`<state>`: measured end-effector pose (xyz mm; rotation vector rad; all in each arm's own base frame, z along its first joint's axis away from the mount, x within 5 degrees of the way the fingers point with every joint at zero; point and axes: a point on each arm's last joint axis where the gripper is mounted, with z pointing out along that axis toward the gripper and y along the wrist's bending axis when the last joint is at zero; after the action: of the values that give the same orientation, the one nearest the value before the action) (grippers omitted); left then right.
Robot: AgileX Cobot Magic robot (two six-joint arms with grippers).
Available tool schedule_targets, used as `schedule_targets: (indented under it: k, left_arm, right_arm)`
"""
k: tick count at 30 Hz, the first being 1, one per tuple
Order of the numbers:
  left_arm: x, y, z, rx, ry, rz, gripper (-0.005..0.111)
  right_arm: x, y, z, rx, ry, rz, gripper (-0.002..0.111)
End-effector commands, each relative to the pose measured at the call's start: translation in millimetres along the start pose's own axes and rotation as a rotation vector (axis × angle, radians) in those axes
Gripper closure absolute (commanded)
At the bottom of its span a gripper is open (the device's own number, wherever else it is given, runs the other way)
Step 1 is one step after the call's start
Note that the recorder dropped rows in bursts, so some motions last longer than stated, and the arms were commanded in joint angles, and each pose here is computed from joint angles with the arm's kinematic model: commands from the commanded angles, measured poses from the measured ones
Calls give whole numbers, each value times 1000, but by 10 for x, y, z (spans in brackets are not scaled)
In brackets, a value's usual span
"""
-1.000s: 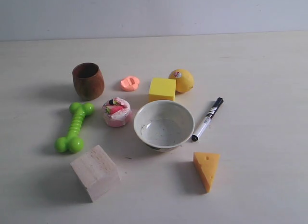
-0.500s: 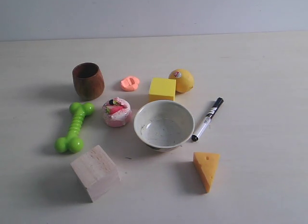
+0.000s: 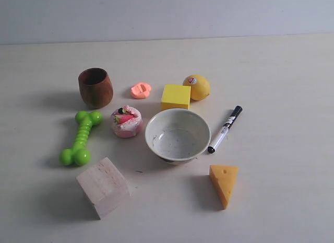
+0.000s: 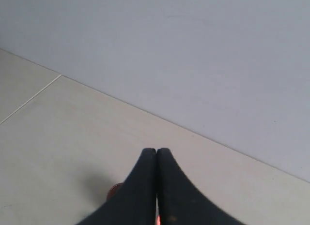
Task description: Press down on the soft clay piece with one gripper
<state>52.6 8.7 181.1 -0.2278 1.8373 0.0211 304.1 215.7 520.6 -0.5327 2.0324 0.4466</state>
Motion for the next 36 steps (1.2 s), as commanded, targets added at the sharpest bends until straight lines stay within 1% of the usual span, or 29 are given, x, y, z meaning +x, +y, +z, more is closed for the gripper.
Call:
schedule_targets:
  k: [1,3,8,13,17,22,29,32,36]
  left_arm:
    - [3,21,-2,-37,-11,-12,103]
    - [3,21,-2,-37,-11,-12,103]
    - [3,21,-2,-37,-11,-12,103]
    - [3,21,-2,-37,-11,-12,103]
    - [3,21,-2,-37,-11,-12,103]
    - [3,21,-2,-37,-11,-12,103]
    - [3,21,-2,-37,-11,-12,103]
    - [3,21,-2,-37,-11,-12,103]
    - [3,21,-2,-37,-11,-12,103]
  right_arm:
    - [-21,-24,-176,33,-24,-25,108]
    - [-4,-34,-294,42,-24,-28,108]
    - [129,-134,-586,140,-3,-66,108]
    - [312,-233,-769,227,-57,-129,108]
    - [515,-376,-918,279,-103,-96,108]
    - [912,-685,-999,354,-91,-17,108]
    - [1483,-1126,-1180,498,-109,121,108]
    - [1732,-1224,-1290,561,-138,143,108]
    - [2061,-1268,-1432,629,-170,164,108]
